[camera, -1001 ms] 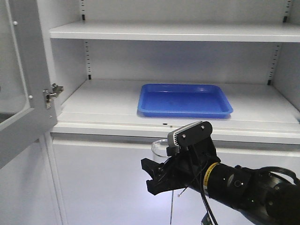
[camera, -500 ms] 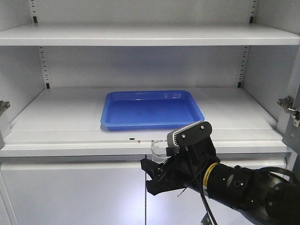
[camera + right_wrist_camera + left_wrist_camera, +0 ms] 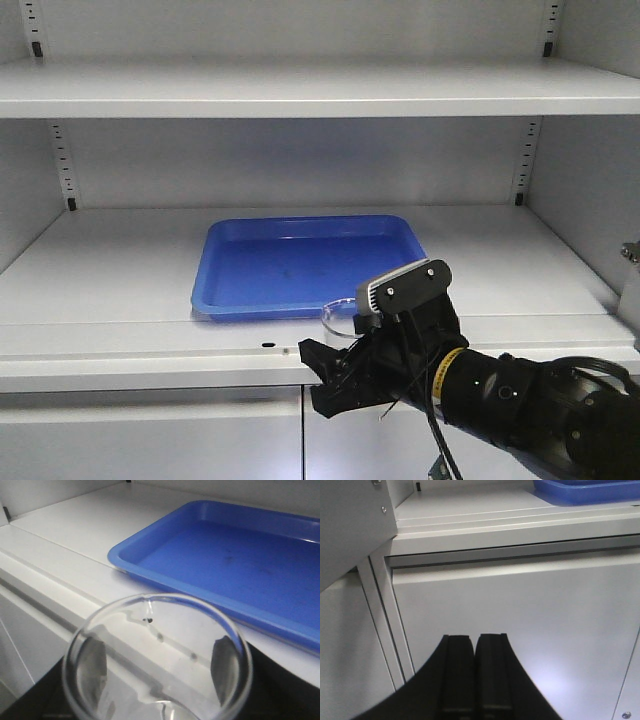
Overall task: Pick beaker and place in left cabinet
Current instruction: 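Approach the shelf with the blue tray, beaker held in right gripper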
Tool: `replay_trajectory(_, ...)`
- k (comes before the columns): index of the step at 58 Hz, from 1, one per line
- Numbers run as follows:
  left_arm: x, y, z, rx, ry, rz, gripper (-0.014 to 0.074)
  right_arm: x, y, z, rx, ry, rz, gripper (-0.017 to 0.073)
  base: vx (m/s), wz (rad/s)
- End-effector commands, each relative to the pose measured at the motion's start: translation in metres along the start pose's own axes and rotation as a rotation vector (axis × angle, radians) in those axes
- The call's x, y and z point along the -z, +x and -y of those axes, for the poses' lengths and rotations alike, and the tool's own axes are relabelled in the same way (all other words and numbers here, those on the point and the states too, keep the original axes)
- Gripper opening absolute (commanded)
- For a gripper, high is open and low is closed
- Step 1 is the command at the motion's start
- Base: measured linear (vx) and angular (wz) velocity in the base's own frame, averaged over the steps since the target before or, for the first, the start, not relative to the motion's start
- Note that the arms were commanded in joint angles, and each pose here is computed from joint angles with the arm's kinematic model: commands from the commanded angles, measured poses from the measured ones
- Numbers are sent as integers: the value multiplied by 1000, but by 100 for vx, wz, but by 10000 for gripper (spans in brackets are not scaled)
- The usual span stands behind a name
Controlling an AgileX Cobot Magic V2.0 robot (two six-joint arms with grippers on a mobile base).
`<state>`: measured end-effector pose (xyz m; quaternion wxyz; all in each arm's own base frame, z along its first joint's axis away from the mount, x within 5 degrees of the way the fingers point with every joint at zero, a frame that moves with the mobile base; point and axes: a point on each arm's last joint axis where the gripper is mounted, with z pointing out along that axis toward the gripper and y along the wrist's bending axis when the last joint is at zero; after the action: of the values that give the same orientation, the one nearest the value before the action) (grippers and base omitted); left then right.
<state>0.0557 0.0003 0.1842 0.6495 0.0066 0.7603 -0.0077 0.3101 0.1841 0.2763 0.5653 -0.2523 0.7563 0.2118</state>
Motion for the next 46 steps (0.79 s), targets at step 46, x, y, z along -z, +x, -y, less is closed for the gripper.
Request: replay_trajectory(46, 2, -11, 1, 9, 16, 103, 4, 10, -27, -4, 3, -39, 129, 8, 12, -3)
